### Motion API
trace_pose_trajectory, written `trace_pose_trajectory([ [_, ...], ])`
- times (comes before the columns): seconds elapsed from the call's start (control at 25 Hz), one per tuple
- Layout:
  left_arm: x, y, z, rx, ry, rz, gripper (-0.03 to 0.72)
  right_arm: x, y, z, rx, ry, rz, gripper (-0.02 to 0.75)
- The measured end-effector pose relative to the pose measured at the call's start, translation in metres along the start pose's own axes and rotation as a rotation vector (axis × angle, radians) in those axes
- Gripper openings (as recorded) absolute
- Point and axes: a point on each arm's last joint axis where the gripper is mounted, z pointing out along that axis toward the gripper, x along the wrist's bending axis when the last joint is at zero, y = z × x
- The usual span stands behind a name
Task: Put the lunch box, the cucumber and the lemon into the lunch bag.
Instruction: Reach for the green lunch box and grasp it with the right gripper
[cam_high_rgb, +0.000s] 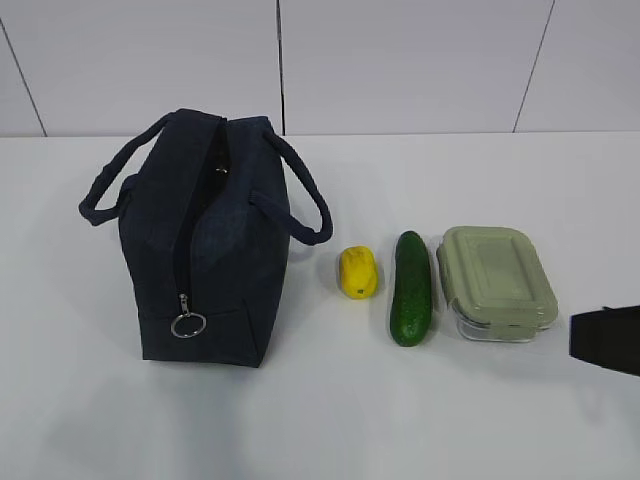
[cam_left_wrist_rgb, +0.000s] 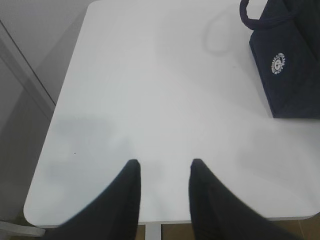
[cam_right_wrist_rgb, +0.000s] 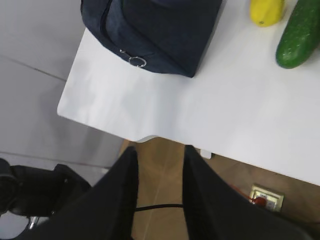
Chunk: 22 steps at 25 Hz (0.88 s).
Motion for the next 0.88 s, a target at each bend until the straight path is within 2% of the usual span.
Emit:
trace_pose_trajectory([
  [0.2, 0.0, 0.0, 0.0, 0.0, 0.0, 0.0, 0.236, -0.018, 0.023, 0.024, 0.129, 0.077, 0.021, 0.243],
  [0.48, 0.0, 0.0, 0.0, 0.0, 0.0, 0.0, 0.237, -0.048, 0.056, 0.04, 0.188, 0.107, 0.041, 0.243],
  [0.88, 0.0, 0.0, 0.0, 0.0, 0.0, 0.0, 0.237, -0.106, 0.084, 0.034, 0.143, 0.031, 0.124, 0.243],
])
